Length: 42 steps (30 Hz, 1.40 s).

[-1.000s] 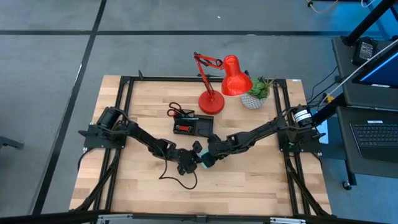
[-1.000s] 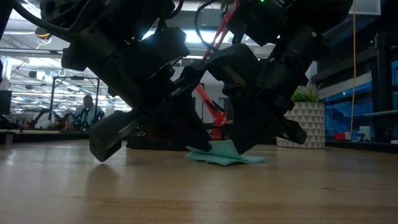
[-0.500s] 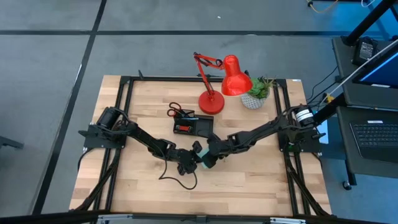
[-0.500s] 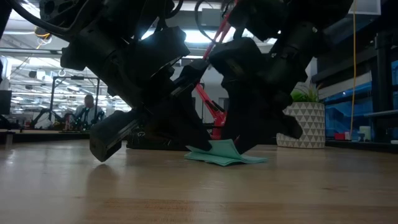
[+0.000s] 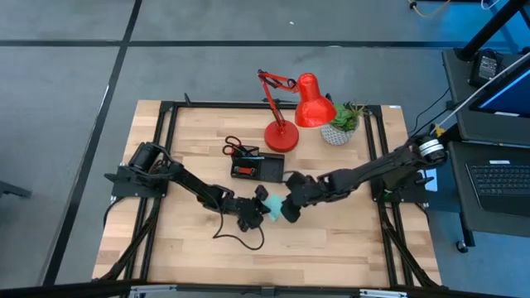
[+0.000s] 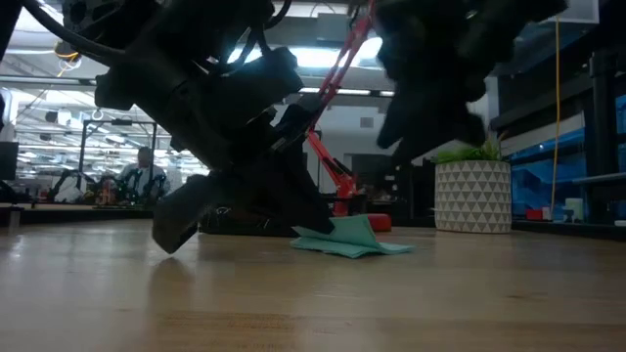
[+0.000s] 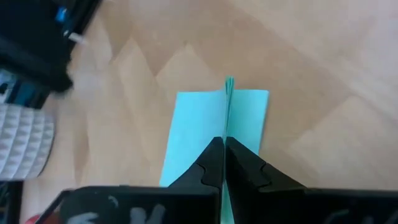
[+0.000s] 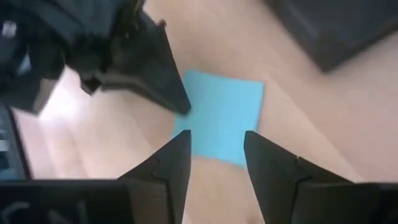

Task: Pick and place office supplies into organizer
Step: Put the blue sticky note into the black desk organizer

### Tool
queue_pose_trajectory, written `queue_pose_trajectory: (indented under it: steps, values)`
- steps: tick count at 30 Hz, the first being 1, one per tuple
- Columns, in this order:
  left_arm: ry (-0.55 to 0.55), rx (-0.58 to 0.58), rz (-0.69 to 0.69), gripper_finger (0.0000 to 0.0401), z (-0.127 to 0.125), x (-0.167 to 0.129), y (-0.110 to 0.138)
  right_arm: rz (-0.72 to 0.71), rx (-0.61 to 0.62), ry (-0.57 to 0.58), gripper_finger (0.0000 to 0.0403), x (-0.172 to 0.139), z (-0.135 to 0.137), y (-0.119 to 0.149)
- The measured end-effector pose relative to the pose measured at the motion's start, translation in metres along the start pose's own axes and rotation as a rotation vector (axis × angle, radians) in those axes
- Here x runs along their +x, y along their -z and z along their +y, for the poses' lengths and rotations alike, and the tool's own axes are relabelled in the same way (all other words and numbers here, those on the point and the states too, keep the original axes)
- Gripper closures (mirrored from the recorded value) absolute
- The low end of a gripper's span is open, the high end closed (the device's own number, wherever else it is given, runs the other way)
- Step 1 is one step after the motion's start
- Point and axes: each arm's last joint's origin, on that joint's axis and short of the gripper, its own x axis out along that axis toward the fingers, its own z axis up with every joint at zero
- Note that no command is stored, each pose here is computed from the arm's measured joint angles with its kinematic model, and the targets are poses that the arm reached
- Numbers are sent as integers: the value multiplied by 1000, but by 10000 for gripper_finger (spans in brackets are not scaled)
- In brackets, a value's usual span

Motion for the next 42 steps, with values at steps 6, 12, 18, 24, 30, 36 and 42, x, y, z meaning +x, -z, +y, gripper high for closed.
queue_pose_trajectory:
  steps: [6, 12, 18, 24, 30, 36, 42]
  values:
    - [-57, -9, 35, 398, 3, -1, 0, -31, -90, 135, 251, -25, 1, 19]
    - [-83, -70, 20, 398, 18, -7, 0, -32, -158, 251, 251, -39, -7, 26]
    - [-136, -175, -18, 398, 41, -20, -4, -2, -275, 397, 251, -46, -20, 28]
    - [-184, -230, -28, 398, 61, -31, -4, -56, -410, 455, 251, -51, -40, 35]
    - [-208, -248, -12, 398, 73, -36, 1, -166, -387, 267, 251, -48, -87, 62]
    - [-275, -261, 42, 399, 81, -34, 8, -314, -410, 28, 251, -51, -107, 72]
    - [-417, -207, 140, 399, 88, -37, 4, -347, -353, -39, 251, -59, -108, 71]
